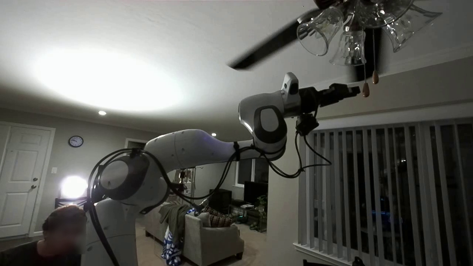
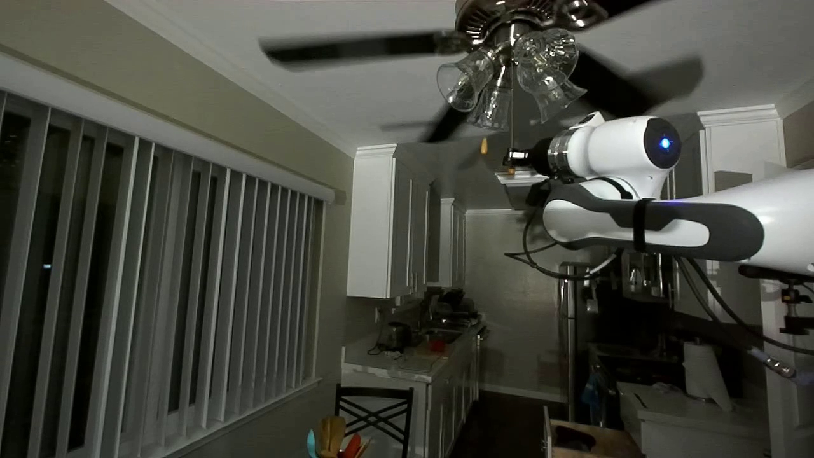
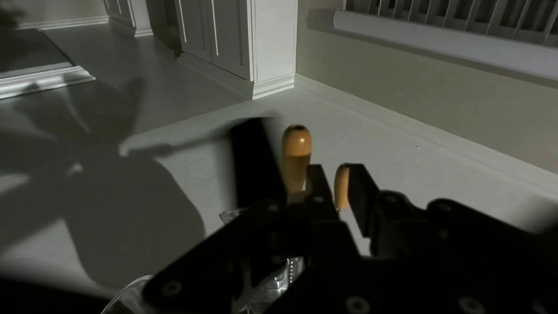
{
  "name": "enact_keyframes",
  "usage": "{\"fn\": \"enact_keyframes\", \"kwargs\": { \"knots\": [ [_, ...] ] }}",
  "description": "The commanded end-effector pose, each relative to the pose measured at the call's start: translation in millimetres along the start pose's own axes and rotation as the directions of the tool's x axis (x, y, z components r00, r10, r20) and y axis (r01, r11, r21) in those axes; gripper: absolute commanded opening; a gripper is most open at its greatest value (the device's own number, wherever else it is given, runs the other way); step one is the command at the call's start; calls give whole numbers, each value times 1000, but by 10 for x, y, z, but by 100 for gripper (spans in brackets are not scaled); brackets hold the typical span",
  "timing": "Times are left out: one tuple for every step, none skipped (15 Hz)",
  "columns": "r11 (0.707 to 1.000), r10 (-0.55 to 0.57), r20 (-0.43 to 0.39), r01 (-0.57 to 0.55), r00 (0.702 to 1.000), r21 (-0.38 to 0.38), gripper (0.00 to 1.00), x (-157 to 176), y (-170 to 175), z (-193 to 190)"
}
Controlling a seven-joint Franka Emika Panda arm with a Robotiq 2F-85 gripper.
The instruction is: Pull the string to the right downwards to turn on the chandelier
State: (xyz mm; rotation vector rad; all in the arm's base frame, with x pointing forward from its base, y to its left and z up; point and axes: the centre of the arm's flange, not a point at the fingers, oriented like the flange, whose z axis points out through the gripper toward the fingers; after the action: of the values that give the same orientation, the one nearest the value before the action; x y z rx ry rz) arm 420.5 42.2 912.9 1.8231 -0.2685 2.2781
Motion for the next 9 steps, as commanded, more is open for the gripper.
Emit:
{"fn": "enact_keyframes", "kwargs": {
  "knots": [
    [998,-53,4,53,999,-31,51,53,-43,79],
    [998,-58,-2,58,998,-40,56,61,-42,85],
    [997,-67,-7,67,998,-48,63,70,-38,100],
    [995,-79,-12,78,997,-56,69,84,-34,106],
    [995,-86,-17,85,996,-59,77,100,-36,119],
    [994,-92,-21,91,996,-62,83,112,-40,143],
    [993,-98,-22,96,995,-67,90,124,-50,182],
    [992,-103,-21,102,994,-73,96,144,-69,239],
    [991,-108,-22,106,994,-80,98,162,-83,281]
  ]
}}
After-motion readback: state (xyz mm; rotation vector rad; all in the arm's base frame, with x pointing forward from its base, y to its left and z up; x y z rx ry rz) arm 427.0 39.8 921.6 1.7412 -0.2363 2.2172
